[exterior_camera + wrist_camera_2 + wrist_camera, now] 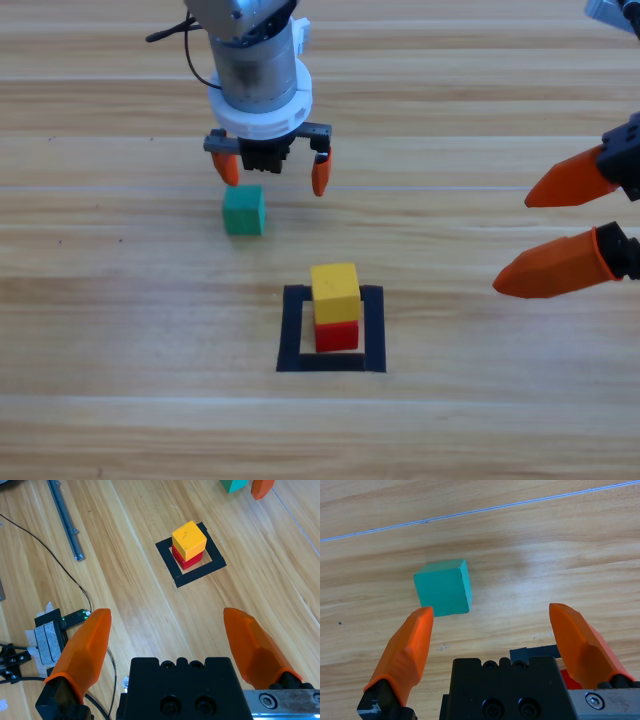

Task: Stack the blocks in the rectangular block: red at the bottom, yellow in the middle, green on top

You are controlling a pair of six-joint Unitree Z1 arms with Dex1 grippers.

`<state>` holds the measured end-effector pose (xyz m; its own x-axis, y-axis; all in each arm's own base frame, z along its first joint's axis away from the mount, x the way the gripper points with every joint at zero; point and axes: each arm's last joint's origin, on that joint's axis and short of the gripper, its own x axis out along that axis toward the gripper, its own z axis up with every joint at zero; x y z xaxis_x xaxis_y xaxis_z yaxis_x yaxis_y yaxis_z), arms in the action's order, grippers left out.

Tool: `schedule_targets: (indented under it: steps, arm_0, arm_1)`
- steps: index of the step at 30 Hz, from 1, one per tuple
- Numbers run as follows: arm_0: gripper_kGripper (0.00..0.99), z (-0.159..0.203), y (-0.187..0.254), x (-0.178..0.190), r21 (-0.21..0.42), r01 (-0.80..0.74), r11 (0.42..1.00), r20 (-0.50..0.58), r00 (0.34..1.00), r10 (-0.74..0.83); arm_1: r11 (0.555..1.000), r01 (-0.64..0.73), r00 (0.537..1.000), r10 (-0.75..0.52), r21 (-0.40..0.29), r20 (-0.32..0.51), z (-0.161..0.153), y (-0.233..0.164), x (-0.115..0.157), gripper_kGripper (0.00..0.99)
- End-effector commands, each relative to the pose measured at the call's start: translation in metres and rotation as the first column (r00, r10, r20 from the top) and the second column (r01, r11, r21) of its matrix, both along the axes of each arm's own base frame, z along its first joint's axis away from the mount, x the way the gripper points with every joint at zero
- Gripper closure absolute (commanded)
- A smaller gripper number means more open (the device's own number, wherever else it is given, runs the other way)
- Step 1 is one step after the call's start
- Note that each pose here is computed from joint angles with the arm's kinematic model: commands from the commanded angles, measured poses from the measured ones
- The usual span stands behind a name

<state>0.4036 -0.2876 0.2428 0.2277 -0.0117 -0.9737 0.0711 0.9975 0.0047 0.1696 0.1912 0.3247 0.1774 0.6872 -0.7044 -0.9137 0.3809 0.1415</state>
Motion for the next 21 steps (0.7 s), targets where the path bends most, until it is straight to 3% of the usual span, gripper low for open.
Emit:
schedule_targets:
  steps: [1, 21]
  arm_0:
    - [0.0, -0.018, 0.01, 0.004, 0.046, -0.032, 0.998, -0.044, 0.998, 0.034]
    - [0.008, -0.046, 0.038, 0.028, 0.06, -0.112, 0.992, -0.11, 0.987, 0.118]
  arm_1:
    - [1.0, -0.001, 1.0, 0.0, 0.013, 0.014, 0.005, -0.014, -0.007, 0.001]
    - [1.0, -0.002, 1.0, 0.002, 0.005, 0.025, 0.004, -0.015, -0.008, 0.001]
